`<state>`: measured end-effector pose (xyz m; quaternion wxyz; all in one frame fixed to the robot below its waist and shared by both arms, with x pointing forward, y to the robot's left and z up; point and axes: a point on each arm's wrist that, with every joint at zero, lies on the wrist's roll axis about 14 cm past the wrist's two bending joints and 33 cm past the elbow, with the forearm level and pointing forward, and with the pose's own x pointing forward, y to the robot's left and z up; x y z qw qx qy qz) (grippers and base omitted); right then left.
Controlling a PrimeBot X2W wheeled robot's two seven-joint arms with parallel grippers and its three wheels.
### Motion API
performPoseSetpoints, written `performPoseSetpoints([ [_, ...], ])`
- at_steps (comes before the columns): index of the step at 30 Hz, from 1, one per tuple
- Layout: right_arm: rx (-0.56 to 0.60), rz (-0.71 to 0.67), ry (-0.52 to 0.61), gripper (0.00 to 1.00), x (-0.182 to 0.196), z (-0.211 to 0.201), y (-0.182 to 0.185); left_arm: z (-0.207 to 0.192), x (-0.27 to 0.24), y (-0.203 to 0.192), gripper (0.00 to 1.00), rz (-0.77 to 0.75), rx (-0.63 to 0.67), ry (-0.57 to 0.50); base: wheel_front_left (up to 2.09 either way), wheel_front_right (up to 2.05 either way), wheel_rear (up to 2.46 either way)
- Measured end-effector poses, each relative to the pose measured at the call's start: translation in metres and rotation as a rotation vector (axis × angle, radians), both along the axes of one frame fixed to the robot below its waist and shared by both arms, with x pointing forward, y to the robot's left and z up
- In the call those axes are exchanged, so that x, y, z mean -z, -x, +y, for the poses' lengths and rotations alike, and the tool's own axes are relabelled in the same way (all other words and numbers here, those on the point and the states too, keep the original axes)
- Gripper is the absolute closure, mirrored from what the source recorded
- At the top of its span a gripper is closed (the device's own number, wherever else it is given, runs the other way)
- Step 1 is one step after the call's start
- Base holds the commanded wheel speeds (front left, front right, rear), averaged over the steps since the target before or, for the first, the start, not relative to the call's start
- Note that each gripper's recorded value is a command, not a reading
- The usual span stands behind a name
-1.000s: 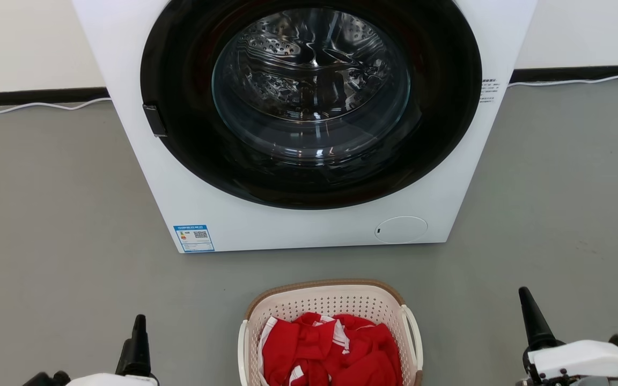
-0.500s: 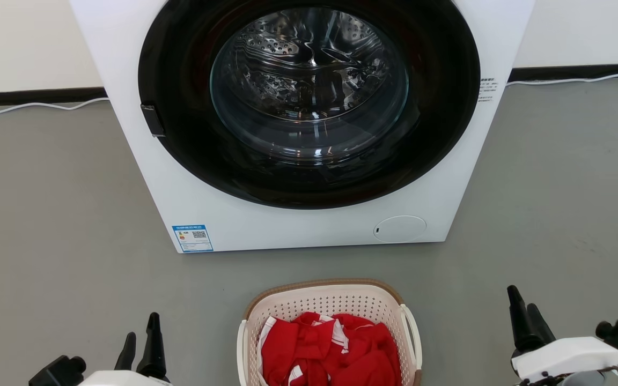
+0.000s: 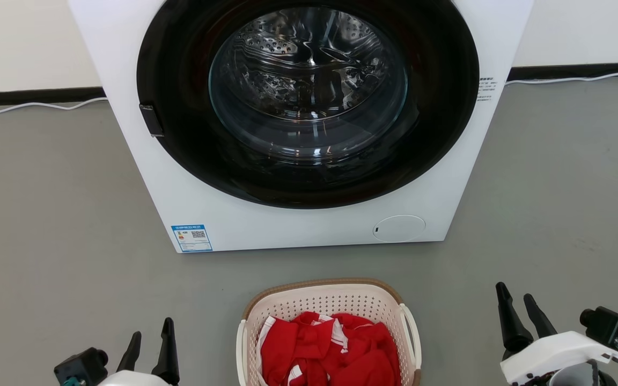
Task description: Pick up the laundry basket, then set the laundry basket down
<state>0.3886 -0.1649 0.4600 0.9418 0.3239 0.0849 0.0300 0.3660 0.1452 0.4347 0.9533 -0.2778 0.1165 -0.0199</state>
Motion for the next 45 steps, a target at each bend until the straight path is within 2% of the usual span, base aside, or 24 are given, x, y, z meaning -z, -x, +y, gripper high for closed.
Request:
performPoseSetpoints([
  [23, -0.074, -0.075, 0.283, 0.00, -0.008, 0.002, -0.011, -0.020, -0.006, -0.006, 0.00, -0.081, 0.130, -0.291, 0.00, 0.00, 0.00],
  [45, -0.206, -0.150, 0.534, 0.00, -0.010, 0.017, -0.018, -0.047, -0.013, -0.006, 0.00, -0.198, 0.290, -0.534, 0.00, 0.00, 0.00],
])
